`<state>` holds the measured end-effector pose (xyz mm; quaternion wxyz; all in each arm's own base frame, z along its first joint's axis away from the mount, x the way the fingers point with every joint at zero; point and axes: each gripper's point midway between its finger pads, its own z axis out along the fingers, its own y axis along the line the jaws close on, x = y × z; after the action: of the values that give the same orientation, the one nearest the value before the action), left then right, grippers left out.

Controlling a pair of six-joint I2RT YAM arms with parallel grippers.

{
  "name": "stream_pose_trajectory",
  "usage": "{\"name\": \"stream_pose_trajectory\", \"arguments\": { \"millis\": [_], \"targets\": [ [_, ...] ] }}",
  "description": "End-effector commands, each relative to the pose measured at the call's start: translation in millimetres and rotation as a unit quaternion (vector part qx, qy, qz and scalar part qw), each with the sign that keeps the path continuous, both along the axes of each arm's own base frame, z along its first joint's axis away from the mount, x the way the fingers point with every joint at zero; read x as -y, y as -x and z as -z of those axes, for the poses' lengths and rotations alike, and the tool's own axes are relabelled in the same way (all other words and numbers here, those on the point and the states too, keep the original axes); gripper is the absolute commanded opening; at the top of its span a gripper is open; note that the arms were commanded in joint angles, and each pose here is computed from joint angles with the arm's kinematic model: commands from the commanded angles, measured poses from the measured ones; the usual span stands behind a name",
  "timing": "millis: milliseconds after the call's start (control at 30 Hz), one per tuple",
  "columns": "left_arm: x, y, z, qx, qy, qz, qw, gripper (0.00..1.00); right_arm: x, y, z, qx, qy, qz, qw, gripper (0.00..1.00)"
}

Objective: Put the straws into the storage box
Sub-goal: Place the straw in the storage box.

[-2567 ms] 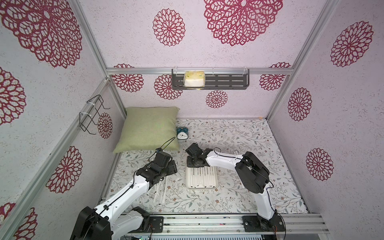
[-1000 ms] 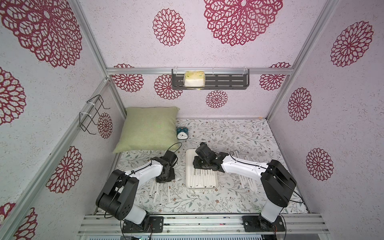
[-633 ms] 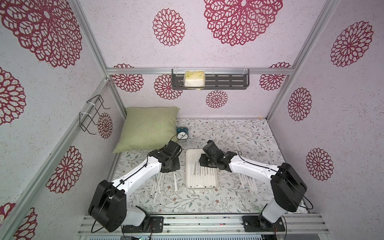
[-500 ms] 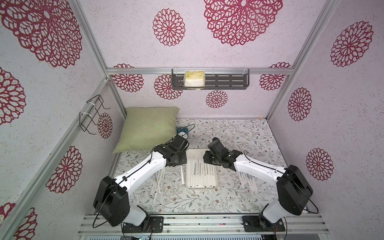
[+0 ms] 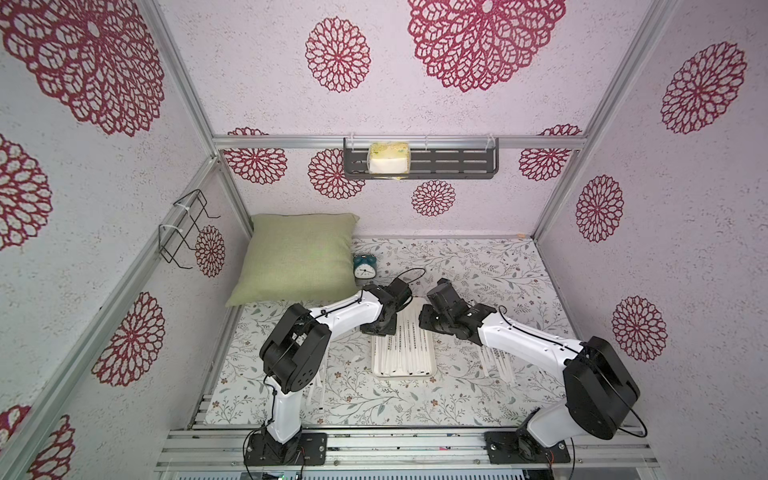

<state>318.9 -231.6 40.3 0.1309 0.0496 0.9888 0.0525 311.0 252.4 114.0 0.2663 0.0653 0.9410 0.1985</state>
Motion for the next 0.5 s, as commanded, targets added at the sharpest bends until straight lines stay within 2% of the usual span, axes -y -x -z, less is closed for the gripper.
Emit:
{"name": "stream_pose_trajectory", "arguments": {
  "millis": [0,200,467],
  "targets": [
    [2,-2,6,-0.001,-0.019,0.009,1.000,0.13,-2,-4,-13,0.019,-0.011,-0.010,1.000,0.30],
    [6,-4,21,-0.013,-0.017,0.006,1.000,0.14,2,-5,-12,0.020,-0.005,-0.009,1.000,0.30],
    [4,-9,19,-0.009,-0.015,-0.005,1.000,0.19,4,-3,-9,0.016,-0.002,-0.011,1.000,0.30]
  ]
}}
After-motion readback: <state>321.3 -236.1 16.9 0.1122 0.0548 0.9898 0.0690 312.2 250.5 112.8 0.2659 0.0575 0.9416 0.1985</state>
